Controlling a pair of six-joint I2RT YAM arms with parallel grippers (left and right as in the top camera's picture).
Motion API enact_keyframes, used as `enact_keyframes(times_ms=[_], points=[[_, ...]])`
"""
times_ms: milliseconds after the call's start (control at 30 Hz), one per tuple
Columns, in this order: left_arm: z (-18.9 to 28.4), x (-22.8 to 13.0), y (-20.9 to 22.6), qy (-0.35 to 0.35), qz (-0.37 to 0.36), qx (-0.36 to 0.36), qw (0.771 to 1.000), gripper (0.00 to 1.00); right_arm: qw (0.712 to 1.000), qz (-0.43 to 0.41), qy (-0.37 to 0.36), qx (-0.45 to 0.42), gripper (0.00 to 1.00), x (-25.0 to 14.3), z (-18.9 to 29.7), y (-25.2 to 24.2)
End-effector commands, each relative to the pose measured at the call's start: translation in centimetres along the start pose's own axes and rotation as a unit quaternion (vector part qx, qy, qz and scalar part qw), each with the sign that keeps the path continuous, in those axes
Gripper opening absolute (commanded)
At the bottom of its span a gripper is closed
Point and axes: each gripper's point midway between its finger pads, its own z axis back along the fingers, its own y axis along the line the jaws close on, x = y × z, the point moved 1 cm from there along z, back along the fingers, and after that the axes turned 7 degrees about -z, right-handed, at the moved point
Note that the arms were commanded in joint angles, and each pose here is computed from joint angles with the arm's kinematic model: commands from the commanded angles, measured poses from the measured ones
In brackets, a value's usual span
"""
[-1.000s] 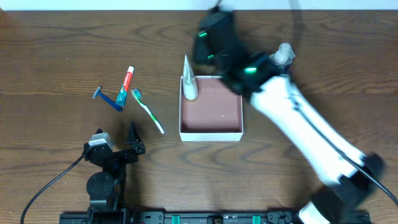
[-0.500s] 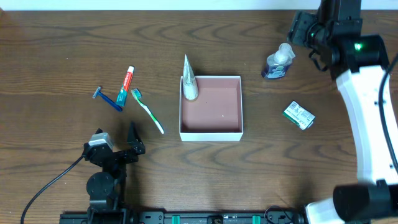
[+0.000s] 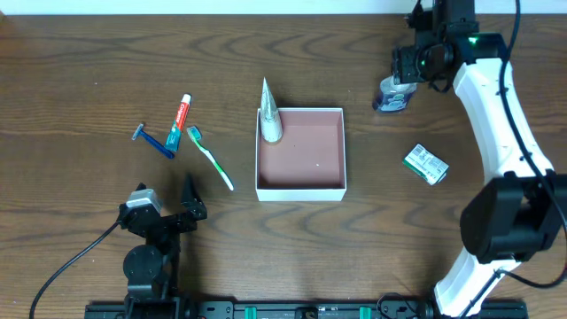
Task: Pack container
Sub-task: 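Move the right gripper to the blue soap pump bottle and grasp it, then carry the soap bottle into the box beside the tube and release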
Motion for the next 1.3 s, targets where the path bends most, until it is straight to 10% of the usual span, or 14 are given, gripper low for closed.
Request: enact_keyframes(times_ms=[0, 467, 900, 1267], points=[[-0.1, -1.8, 0.4, 0.028, -0.013, 0.008, 0.999, 0.98, 0.999, 0.025, 0.026, 0.007, 0.67, -1.0, -1.9, -0.3], [-0.1, -1.8, 0.4, 0.028, -0.013, 0.008, 0.999, 0.98, 0.999, 0.046, 0.028, 0.006, 0.5, -0.9, -3.8, -0.6], [-0.1, -1.8, 0.4, 0.028, -0.013, 0.008, 0.999, 0.98, 0.999, 0.05, 0.019, 0.006, 0.06, -0.5, -3.6, -0.6], [-0.1, -1.8, 0.4, 0.028, -0.013, 0.008, 0.999, 0.98, 0.986, 0.069, -0.128, 0.083, 0.04, 4.3, 9.3, 3.7]])
